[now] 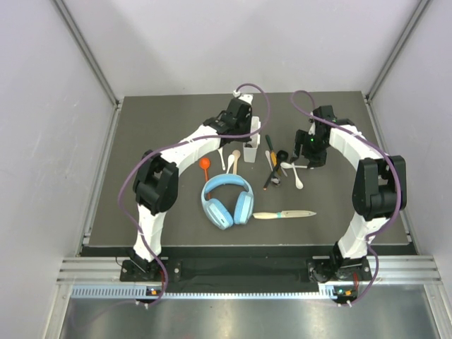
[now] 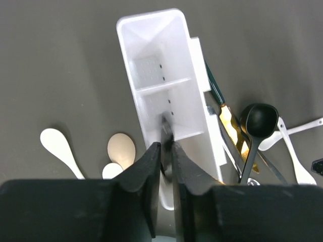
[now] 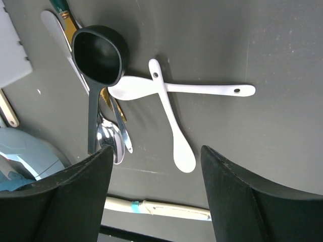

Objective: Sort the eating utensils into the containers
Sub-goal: Place the spoon in the storage box.

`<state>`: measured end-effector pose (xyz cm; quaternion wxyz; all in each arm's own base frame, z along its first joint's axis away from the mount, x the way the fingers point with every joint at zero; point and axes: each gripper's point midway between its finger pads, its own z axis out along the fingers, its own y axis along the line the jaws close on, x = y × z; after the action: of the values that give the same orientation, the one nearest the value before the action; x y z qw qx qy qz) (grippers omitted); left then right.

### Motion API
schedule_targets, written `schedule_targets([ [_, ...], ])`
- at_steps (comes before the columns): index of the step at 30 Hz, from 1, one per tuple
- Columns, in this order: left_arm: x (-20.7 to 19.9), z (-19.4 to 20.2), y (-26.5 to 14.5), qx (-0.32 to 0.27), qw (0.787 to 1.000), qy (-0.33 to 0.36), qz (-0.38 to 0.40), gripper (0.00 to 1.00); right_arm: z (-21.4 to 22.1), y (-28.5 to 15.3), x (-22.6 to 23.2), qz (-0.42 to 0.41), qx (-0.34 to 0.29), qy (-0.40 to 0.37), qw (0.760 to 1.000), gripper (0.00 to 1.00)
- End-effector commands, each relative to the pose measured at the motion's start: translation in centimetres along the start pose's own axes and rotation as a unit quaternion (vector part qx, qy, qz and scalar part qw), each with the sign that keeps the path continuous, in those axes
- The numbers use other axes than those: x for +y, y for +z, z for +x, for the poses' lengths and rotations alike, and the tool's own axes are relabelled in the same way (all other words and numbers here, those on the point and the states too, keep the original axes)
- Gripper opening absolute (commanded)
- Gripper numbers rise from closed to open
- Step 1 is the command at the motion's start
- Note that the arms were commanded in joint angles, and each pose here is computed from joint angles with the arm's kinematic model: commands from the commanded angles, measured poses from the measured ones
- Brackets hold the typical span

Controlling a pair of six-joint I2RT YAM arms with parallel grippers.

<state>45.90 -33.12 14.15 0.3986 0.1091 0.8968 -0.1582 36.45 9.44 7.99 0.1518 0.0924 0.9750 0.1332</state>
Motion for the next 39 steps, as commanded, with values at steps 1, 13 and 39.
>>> schedule_targets([
  [1,-0.5,-1.4,-0.2,-0.024,1.000,0.004,-0.001,0.23,-0.9,-0.6,0.2,-0.013,-0.017,0.000,1.000,0.70],
  [13,-0.9,-3.4,-1.5,-0.049,0.999,0.004,-0.004,0.26,-0.8,-0.3,0.1,-0.013,-0.016,0.000,1.000,0.70],
  [39,11.7,1.3,-11.3,-0.040,0.979,-0.112,-0.167,0.46,-1.3,-0.7,-0.6,-0.003,-0.027,0.006,1.000,0.73],
])
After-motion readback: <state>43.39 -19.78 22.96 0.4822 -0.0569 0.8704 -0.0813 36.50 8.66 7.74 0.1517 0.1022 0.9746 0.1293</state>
